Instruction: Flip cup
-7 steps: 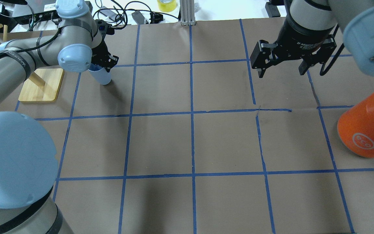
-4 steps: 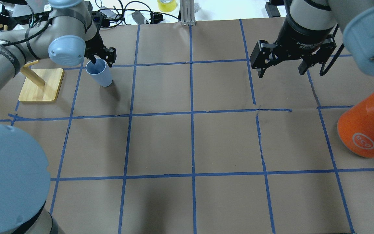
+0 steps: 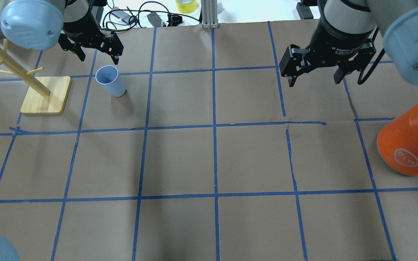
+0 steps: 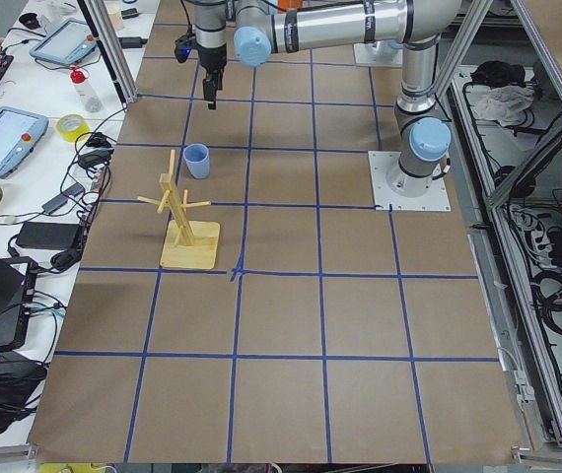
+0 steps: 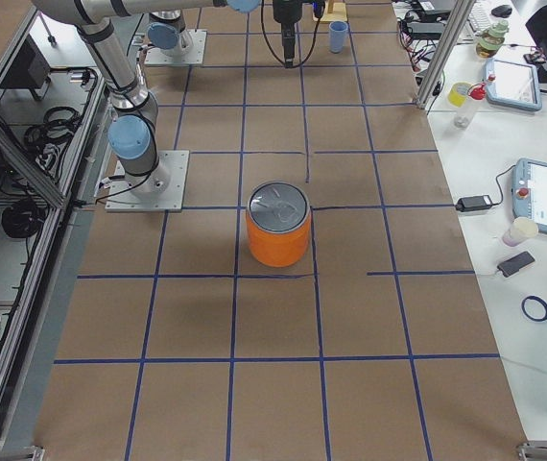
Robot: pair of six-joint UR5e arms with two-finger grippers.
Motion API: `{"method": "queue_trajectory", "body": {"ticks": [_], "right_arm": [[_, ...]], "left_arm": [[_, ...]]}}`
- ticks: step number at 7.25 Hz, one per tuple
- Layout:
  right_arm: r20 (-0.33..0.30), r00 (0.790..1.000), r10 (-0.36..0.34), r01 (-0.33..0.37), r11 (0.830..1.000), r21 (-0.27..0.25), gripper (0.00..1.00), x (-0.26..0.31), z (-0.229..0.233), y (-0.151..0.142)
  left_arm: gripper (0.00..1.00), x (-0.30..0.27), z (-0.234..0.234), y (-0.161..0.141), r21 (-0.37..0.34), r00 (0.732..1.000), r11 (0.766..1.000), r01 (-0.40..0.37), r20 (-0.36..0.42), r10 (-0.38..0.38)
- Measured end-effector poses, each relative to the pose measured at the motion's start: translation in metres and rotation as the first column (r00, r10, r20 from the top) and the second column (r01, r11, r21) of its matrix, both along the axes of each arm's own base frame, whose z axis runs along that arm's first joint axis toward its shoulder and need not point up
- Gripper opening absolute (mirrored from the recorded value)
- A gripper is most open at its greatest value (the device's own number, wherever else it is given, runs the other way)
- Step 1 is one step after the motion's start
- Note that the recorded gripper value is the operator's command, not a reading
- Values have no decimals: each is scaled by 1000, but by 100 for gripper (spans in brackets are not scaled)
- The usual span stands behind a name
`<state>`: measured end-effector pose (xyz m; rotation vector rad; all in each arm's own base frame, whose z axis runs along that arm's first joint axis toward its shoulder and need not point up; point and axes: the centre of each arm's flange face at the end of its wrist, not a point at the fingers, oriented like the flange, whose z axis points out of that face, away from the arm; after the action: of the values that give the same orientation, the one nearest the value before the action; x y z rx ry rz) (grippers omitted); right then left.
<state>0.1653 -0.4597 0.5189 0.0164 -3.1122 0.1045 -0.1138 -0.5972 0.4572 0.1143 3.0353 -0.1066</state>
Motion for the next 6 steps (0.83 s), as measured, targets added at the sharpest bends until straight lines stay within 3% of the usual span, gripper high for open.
{"method": "queue_trajectory", "body": {"ticks": [3,6], "right_arm": [[0,1000,0,0,1000,0,100,0,0,0],[0,1000,0,0,1000,0,100,0,0,0]], "left_arm": [[100,-33,74,72,-73,1000,997,17,-10,-17],[100,-27,69,85,-64,1000,998,3,-17,-4]]}}
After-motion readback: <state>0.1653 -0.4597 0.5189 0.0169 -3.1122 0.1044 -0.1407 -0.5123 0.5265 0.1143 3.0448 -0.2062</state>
